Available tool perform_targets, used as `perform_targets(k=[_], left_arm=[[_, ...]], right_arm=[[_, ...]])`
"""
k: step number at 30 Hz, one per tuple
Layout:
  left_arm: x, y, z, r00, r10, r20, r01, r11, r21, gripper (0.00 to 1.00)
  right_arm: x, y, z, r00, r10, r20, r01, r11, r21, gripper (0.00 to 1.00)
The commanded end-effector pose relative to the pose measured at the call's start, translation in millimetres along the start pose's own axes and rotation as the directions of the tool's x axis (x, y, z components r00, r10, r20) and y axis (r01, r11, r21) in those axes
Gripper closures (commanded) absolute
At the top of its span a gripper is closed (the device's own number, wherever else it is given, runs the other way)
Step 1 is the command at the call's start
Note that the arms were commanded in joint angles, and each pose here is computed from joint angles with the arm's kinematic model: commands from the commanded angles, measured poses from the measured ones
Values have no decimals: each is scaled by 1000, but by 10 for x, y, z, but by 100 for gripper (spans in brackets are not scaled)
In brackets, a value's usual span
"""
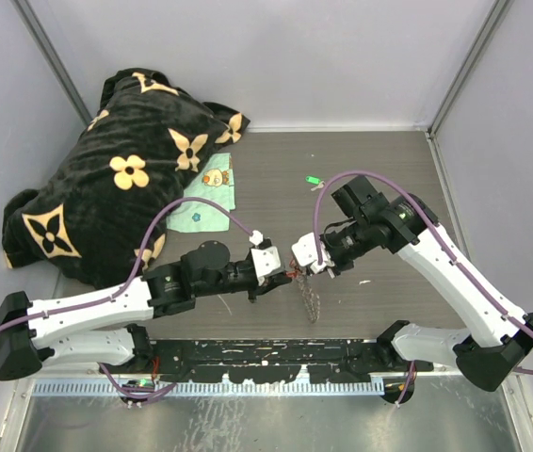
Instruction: Remove the keys from the keyring
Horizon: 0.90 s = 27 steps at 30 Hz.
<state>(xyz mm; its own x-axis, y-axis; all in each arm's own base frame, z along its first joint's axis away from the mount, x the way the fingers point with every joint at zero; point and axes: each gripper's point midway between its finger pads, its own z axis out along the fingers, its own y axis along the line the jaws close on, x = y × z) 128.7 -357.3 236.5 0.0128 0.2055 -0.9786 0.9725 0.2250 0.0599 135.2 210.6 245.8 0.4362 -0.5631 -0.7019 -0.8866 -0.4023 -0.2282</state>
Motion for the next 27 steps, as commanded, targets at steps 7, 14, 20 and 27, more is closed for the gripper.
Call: perform_targets(k=[7,14,20,27], left_arm=[[-225,-7,-155,989,134,-69,-132,991,33,92],[-332,-56,-92,990,136,-41,-133,989,63,100],[-430,38,-118,993,117,-18,-117,993,-7,100],[-427,-64,-34,996,79,-36,-79,997,-12,100]], right_arm=[[-184,54,0,995,15,103,-15,1000,3,99],[-258,62,34,988,28,154,-26,1000,-10,99],[-257,81,27,987,19,159,-21,1000,7,99],[-280,18,6,982,41,183,-48,998,35,99]])
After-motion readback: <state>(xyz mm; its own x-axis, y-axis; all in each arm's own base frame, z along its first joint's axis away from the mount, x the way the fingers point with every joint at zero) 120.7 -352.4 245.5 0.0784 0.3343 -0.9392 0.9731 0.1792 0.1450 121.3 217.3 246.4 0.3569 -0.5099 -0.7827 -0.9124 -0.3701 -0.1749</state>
